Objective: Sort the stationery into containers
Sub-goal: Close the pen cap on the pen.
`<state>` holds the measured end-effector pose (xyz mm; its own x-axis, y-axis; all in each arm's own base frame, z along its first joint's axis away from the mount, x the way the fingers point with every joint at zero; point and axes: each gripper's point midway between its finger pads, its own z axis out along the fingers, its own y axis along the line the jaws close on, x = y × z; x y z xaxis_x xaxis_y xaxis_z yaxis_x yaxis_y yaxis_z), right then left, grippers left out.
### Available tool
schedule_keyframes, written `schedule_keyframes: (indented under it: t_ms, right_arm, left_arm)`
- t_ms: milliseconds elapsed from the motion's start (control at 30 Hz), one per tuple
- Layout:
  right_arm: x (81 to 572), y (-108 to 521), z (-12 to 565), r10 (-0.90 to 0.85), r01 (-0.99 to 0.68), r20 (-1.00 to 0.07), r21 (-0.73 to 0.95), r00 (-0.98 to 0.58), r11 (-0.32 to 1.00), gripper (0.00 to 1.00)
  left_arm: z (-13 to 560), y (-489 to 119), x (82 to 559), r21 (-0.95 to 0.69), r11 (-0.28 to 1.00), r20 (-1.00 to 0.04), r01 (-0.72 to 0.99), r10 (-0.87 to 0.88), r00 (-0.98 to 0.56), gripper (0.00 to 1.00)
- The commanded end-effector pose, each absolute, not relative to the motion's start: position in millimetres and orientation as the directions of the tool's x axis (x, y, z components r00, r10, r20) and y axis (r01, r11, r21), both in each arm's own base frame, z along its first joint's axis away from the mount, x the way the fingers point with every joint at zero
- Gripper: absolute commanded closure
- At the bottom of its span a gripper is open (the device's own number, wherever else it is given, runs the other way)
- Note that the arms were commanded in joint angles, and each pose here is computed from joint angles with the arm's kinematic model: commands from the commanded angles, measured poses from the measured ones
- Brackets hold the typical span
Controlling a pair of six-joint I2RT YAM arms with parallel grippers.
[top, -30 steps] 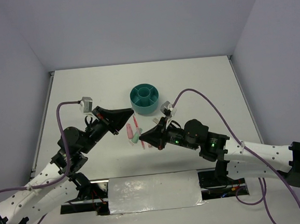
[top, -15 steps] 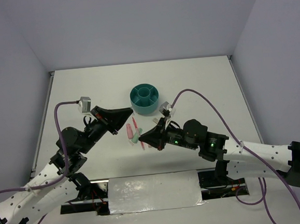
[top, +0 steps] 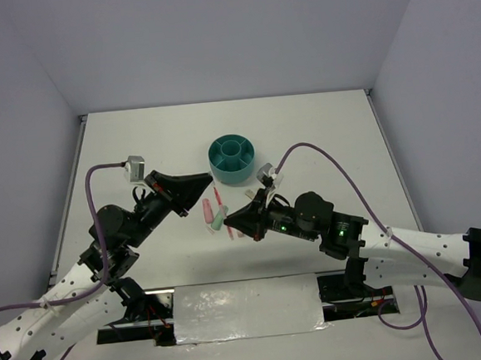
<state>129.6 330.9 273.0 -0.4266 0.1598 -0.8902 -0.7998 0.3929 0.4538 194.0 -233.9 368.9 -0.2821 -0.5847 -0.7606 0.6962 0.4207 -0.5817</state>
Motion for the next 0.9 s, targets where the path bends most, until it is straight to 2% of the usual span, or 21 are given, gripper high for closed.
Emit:
schedule_keyframes:
  t_ms: [0,867]
  right_arm:
    - [129.8,327.9,310.2,0.229,-0.821,-0.897,0.439,-0.377,0.365,1.00]
    - [142.8,325.4,321.5,0.247,-0.813,-0.912,0.406,-0.328,0.418,1.00]
  left_arm:
    - [391.3,-229.8,191.1,-0.570,0.391,-0.741,0.723,-0.626,-0.245,1.00]
    - [382.2,-238.7,185.3,-0.590,0.341,-0.731,0.732,-0.611,-0.304,1.00]
